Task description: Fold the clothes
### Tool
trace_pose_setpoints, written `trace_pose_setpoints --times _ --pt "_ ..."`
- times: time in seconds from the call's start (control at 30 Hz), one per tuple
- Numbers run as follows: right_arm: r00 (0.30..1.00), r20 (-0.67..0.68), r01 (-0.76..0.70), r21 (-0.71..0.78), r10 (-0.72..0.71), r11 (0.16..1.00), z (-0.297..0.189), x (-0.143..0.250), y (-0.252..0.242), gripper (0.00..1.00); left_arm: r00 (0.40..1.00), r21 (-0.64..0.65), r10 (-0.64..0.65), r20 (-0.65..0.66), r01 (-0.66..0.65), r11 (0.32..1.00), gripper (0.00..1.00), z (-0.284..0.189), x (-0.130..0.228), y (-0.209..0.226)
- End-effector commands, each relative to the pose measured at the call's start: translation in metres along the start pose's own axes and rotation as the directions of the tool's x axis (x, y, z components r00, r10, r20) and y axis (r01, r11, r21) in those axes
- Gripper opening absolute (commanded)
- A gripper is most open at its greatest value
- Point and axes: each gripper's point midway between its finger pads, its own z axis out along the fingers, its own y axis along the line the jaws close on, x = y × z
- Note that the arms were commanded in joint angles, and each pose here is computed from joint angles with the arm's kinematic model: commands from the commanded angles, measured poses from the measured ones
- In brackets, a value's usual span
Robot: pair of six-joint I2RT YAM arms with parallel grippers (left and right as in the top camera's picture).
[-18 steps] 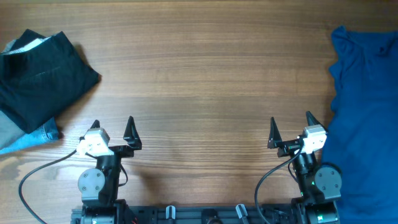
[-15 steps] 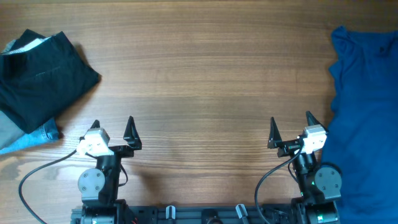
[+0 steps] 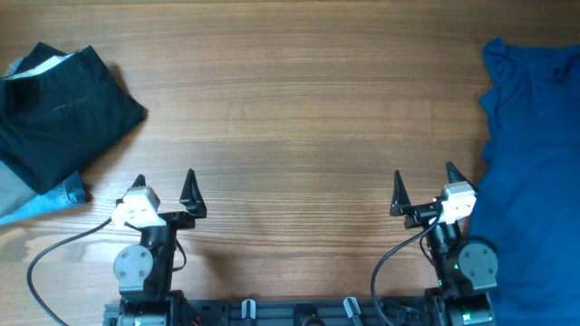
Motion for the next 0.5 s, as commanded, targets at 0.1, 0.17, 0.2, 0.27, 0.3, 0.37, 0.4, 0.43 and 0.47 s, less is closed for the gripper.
trace_pose_setpoints --times 0.1,0.17,0.2,0.27,0.3,0.37,0.4,0.43,0.47 --pt "1.0 0.015 0.016 0.003 -0.016 1.0 -0.0007 -0.0033 -0.0012 1.0 1.0 -0.016 -0.006 0.004 0.006 1.0 1.0 0.0 0.0007 0.0035" --pt "1.0 0.015 0.016 0.003 -0.016 1.0 -0.0007 -0.0033 -0.0012 1.0 1.0 -0.016 -0.006 0.004 0.006 1.0 1.0 0.0 0.0007 0.0035" --pt "1.0 0.015 0.017 0.003 -0.017 1.0 -0.0007 -0.0033 -0.0012 1.0 1.0 -0.016 -0.006 0.003 0.006 1.0 1.0 0.0 0.0008 0.0036" --pt "1.0 0.015 0.016 0.003 -0.016 1.0 -0.0007 -0.0033 -0.0012 1.0 1.0 -0.016 -0.006 0.003 0.006 1.0 1.0 0.0 0.0008 0.0036" --pt "1.0 0.015 0.017 0.003 -0.017 1.0 -0.0007 -0.0033 -0.0012 1.0 1.0 -0.016 -0.006 0.004 0.006 1.0 1.0 0.0 0.0007 0.0035" --pt "1.0 0.015 0.013 0.0 -0.013 1.0 -0.0007 -0.0033 -0.0006 1.0 1.0 -0.016 -0.006 0.003 0.006 1.0 1.0 0.0 0.0008 0.0036" --pt "1.0 0.015 0.013 -0.008 -0.013 1.0 -0.0007 -0.0034 0.0008 1.0 1.0 -0.016 -0.006 0.003 0.006 1.0 1.0 0.0 0.0008 0.0036" --pt "1.0 0.015 0.013 -0.016 -0.013 1.0 -0.0007 -0.0032 0.0021 1.0 1.0 -0.016 -0.006 0.004 0.006 1.0 1.0 0.0 0.0007 0.0035" --pt "1.0 0.015 0.013 -0.015 -0.013 1.0 -0.0007 -0.0033 0.002 1.0 1.0 -0.016 -0.006 0.003 0.006 1.0 1.0 0.0 0.0008 0.0036"
